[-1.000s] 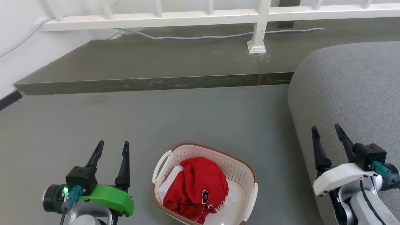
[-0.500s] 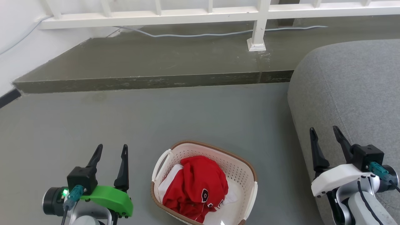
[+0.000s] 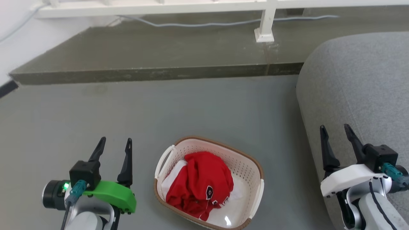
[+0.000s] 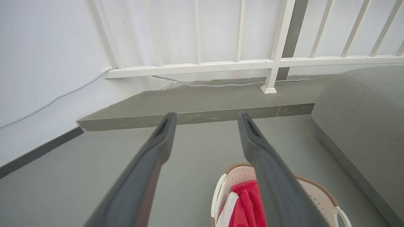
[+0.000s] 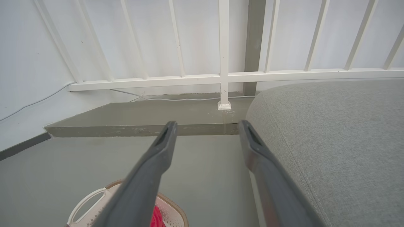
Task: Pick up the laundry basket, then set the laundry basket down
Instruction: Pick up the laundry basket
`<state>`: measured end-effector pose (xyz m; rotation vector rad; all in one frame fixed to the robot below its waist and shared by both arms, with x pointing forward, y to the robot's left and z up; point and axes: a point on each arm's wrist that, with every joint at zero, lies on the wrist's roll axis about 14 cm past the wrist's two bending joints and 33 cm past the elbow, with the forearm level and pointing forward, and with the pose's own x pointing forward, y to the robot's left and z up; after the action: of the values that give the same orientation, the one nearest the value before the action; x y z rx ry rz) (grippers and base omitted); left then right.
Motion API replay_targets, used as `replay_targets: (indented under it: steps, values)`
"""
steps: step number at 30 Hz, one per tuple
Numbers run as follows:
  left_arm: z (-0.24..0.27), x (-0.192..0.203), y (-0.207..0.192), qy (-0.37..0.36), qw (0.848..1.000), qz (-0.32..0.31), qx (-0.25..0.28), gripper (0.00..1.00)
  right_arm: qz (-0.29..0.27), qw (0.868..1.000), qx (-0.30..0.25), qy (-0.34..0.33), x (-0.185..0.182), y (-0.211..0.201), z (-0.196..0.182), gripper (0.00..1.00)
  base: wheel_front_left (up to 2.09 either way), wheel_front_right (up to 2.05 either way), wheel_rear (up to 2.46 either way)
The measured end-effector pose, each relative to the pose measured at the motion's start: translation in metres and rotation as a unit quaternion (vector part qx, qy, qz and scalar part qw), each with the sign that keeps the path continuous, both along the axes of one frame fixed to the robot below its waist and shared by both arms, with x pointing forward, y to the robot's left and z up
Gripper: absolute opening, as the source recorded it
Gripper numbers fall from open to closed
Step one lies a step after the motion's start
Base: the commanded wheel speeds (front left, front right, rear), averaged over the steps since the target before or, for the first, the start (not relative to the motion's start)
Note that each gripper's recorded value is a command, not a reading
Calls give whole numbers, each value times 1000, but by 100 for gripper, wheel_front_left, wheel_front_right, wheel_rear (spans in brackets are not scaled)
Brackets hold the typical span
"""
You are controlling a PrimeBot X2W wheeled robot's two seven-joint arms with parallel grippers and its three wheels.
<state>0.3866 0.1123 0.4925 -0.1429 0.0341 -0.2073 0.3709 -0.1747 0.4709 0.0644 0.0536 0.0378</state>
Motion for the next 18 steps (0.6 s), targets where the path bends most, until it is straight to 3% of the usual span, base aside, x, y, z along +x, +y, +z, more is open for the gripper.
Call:
replay_targets:
  steps: [18]
  values:
    - [-44, 45, -7, 59, 998, -20, 11, 100, -15, 999, 9, 48, 33, -6, -40, 100, 0, 0, 0]
